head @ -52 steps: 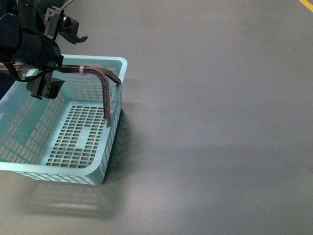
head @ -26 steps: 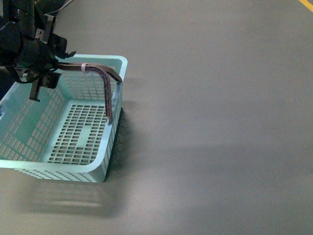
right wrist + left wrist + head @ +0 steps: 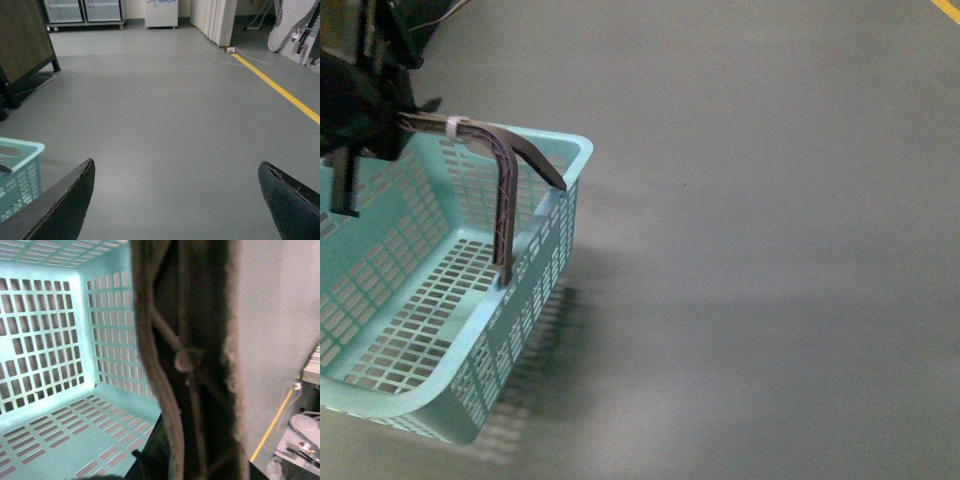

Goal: Pick lemon and mango into basket

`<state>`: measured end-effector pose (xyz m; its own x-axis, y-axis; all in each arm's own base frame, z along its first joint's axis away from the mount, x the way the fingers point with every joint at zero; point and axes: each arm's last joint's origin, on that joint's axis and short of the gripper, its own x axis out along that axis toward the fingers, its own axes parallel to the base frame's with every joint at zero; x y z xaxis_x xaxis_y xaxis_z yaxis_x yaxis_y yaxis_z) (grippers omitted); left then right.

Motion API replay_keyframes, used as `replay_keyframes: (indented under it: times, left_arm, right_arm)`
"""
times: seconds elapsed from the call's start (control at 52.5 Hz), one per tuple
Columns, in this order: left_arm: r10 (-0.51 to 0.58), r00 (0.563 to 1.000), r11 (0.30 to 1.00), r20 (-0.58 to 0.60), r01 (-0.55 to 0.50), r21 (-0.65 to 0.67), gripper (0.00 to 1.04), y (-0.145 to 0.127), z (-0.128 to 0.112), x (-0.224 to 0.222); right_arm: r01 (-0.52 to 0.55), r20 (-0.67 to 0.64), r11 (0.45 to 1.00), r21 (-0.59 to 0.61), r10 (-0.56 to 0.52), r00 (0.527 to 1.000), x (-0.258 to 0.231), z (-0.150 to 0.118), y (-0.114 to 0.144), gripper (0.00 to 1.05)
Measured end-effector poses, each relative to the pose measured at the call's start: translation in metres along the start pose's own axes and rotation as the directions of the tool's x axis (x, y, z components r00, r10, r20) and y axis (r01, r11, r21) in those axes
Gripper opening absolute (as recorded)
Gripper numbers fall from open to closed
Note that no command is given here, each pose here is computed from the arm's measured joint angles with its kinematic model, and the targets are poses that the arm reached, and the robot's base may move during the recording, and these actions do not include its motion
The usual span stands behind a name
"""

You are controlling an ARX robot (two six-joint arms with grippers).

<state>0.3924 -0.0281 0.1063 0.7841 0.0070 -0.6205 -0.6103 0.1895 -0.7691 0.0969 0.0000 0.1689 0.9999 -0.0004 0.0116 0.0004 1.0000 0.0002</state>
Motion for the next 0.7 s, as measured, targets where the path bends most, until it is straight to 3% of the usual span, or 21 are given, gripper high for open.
replay_keyframes:
  times: [0.4,0.705]
  left_arm:
    - [-0.21,0.978,0.971,0.01,0.21,-0.117,0.05,-0.032,0.02,-0.17]
    - [-0.316,0.947,0.937,0.054,0.321,-0.139,0.05,-0.032,0.031,-0.262]
  right_arm:
    - [0.0,0.0,1.0,0.0,0.0,1.0,0.0,0.0,0.0,0.96]
    - [0.0,0.0,1.0,0.0,0.0,1.0,0.0,0.0,0.0,0.96]
